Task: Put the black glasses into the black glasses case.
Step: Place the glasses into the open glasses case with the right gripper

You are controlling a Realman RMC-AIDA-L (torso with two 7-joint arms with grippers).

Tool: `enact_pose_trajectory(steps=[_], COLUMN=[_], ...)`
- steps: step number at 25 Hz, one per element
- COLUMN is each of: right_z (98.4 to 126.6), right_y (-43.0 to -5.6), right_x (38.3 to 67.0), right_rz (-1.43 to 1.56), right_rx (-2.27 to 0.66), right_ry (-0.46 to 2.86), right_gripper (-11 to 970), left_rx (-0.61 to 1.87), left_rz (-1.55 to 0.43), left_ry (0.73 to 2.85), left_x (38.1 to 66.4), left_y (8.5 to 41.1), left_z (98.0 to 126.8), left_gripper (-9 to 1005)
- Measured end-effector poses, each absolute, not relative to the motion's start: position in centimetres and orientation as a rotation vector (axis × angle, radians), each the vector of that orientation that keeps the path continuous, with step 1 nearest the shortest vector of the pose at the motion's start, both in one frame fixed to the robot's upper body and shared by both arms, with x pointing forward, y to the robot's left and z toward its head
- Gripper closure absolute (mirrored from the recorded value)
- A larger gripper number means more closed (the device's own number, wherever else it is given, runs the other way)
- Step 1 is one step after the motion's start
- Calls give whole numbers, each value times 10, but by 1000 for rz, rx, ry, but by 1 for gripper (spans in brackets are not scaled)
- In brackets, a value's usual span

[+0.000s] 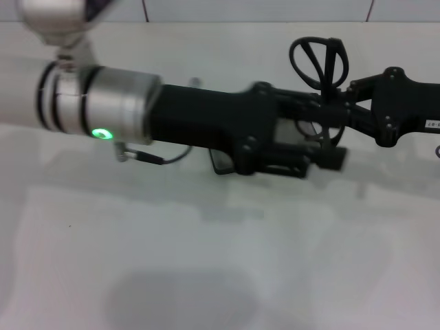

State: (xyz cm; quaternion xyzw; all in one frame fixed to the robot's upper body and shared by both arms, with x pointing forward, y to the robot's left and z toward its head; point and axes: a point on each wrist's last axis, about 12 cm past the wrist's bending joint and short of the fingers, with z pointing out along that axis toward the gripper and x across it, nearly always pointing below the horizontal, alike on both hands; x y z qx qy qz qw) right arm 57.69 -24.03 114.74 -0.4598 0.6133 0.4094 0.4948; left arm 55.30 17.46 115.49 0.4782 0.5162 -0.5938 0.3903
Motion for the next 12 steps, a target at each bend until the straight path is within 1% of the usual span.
enact_pose_trajectory(steps=[2, 4, 9, 12], right_z=[1144, 1141, 1139, 1140], right_y=[-243, -240, -215, -193], right_x=[578, 579, 580, 578], right_rz=[911, 832, 586, 460], right_rx=[-1139, -1185, -1337, -1441], right_ry=[1524, 1555, 1608, 1595], right_gripper=[880, 880, 880, 880], left_rx=[1128, 978, 550, 422], left_rz=[-1463, -1393, -1176, -1083], left_ry=[1313, 1310, 1337, 1377], left_x=[554, 555, 559, 563], left_y=[190, 211, 256, 267], left_z=[1151, 1147, 1131, 1120], left_gripper=[371, 370, 370, 370])
